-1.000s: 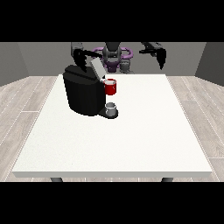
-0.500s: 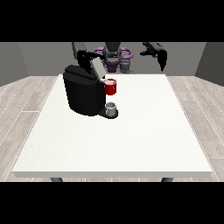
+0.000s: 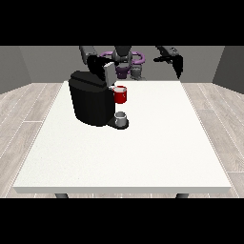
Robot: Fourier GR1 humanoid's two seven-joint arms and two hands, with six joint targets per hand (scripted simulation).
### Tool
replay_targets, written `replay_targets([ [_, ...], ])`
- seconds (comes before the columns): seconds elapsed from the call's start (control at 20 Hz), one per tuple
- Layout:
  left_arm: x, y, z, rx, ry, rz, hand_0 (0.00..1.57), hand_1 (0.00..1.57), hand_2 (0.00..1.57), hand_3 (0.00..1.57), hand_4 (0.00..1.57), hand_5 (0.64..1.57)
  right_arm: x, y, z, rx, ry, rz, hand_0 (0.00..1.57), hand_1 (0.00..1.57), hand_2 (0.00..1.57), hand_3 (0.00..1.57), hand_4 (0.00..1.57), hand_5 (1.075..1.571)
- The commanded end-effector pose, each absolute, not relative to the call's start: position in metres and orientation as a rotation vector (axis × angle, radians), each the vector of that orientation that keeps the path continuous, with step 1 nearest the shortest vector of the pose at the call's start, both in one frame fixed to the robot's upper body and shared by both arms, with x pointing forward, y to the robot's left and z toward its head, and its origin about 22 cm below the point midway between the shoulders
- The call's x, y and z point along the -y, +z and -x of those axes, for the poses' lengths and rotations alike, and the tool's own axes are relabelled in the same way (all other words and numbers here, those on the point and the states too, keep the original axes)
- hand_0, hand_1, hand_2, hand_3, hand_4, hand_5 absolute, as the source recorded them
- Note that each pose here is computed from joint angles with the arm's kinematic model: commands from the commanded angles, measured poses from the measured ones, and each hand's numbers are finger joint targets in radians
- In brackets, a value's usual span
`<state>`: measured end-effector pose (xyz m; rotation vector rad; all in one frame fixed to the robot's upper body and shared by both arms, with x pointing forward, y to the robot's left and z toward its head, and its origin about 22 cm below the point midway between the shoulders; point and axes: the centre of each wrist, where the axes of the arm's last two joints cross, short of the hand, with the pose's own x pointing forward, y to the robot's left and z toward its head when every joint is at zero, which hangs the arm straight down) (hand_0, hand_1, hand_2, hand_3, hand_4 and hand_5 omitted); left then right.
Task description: Insert the coffee pod into the coffee machine and close the lid
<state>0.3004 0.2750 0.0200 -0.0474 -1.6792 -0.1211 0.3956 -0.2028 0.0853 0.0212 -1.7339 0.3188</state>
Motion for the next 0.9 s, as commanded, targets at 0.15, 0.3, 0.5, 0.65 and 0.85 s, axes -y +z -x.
replay_targets([
  [0.15,-0.289,0.010,-0.300,1.631,-0.081,0.008,0.00,0.00,0.00,0.00,0.15,1.571,0.147,0.107,-0.398,1.719,0.405,-0.042,0.00,0.00,0.00,0.00,0.00,1.571],
  [0.3,-0.270,0.017,-0.299,1.649,-0.117,0.046,0.00,0.00,0.00,0.00,0.14,1.571,0.162,0.091,-0.400,1.750,0.440,0.014,0.00,0.00,0.00,0.00,0.17,1.571],
  [0.5,-0.285,0.030,-0.308,1.696,-0.133,0.069,0.00,0.00,0.00,0.00,0.00,1.571,0.156,0.123,-0.412,1.793,0.476,0.036,0.00,0.00,0.00,0.00,0.14,1.571],
  [0.65,-0.244,0.031,-0.303,1.758,-0.165,0.100,0.00,0.00,0.00,0.00,0.12,1.571,0.158,0.119,-0.417,1.802,0.439,0.057,0.00,0.00,0.00,0.00,0.12,1.571],
  [0.85,-0.272,0.008,-0.291,1.751,-0.121,0.068,0.00,0.00,0.00,0.00,0.19,1.571,0.145,0.105,-0.404,1.805,0.470,-0.058,0.00,0.00,0.00,0.00,0.03,1.571],
])
